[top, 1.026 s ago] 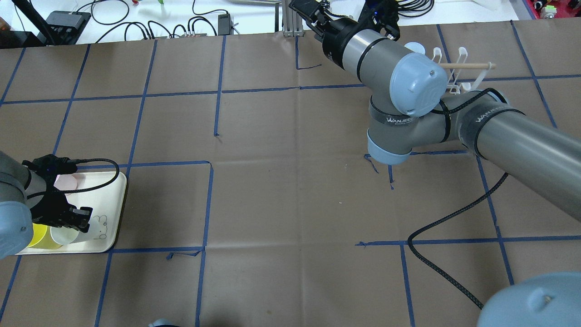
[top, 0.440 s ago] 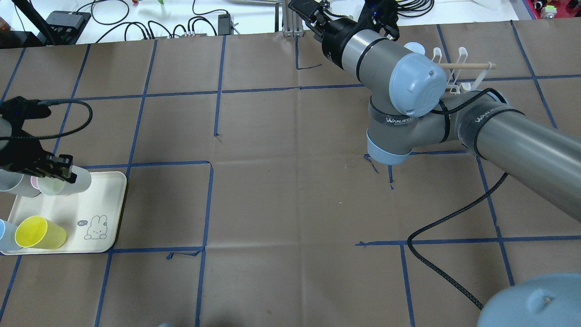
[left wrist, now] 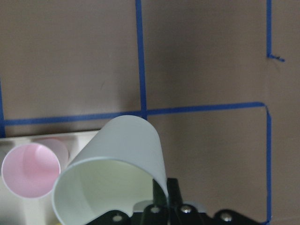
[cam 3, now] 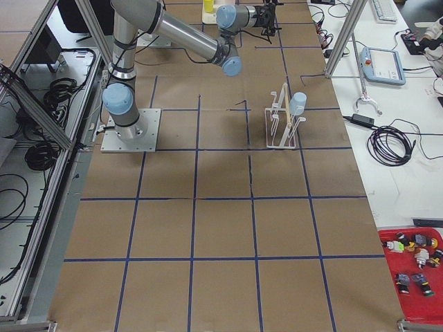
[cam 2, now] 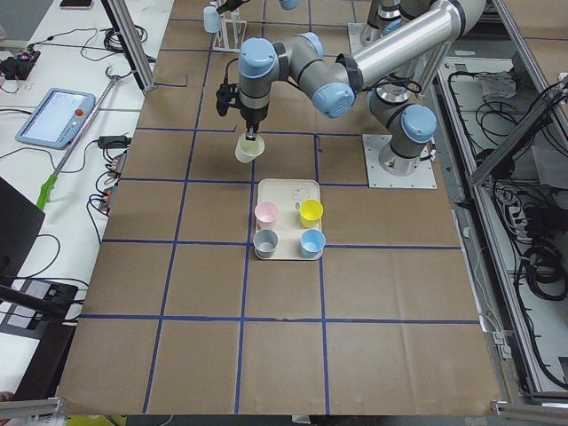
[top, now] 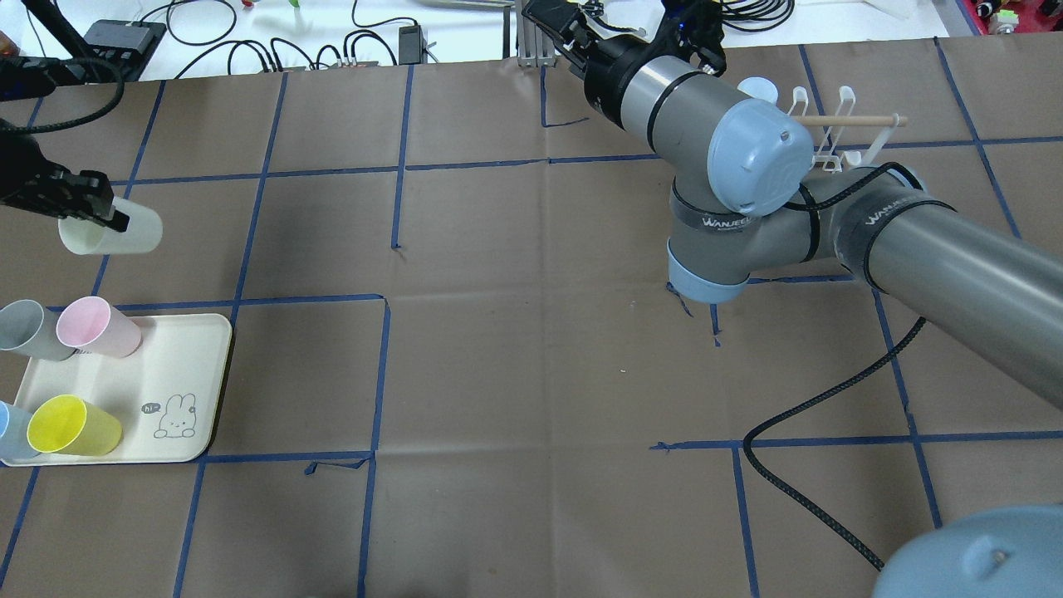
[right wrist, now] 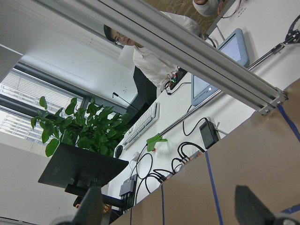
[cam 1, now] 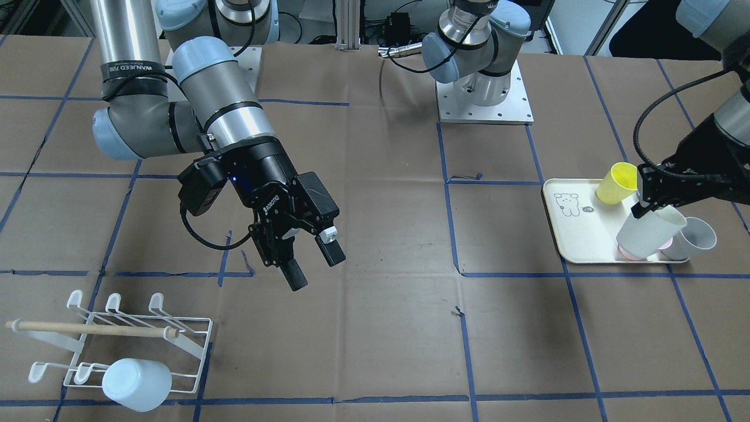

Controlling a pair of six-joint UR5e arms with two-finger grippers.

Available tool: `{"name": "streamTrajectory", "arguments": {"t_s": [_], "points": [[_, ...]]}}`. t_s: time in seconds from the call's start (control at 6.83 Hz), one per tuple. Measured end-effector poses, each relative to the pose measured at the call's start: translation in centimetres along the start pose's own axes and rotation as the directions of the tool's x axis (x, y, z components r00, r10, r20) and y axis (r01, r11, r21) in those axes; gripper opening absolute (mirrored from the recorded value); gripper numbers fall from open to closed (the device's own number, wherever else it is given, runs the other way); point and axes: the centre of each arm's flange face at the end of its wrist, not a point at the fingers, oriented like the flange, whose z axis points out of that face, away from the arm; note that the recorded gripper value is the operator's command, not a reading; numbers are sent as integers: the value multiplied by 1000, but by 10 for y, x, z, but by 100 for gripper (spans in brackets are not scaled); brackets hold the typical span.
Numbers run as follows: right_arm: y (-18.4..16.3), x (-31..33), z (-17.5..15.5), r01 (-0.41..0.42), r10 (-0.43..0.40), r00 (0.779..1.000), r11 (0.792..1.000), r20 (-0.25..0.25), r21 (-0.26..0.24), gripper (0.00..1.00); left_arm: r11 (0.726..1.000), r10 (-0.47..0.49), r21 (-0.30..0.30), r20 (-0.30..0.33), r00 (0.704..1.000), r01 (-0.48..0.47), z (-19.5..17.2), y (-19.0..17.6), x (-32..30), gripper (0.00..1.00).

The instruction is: Transfer IKEA cup to right arm and place on rack

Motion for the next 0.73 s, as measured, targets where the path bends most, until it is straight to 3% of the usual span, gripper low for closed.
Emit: {"name": "streamTrajectory", "arguments": {"t_s": [0.15,0.29,0.59,0.73], "points": [[0,-1,-1,0,0,1000,1000,2,0,100,997,40,74,-64,997,-36,-3,-24,11,0],[0,-3,-4,-8,8,1000,1000,4,2,100,981,85,185,-151,985,-56,-3,-42,23,0],[6,0,-27,-64,64,998,998,-10,2,100,922,195,379,-268,943,-83,-2,-55,48,0],[10,4,-43,-82,82,996,997,-22,3,100,881,270,459,-285,920,-117,4,-53,67,0]]}}
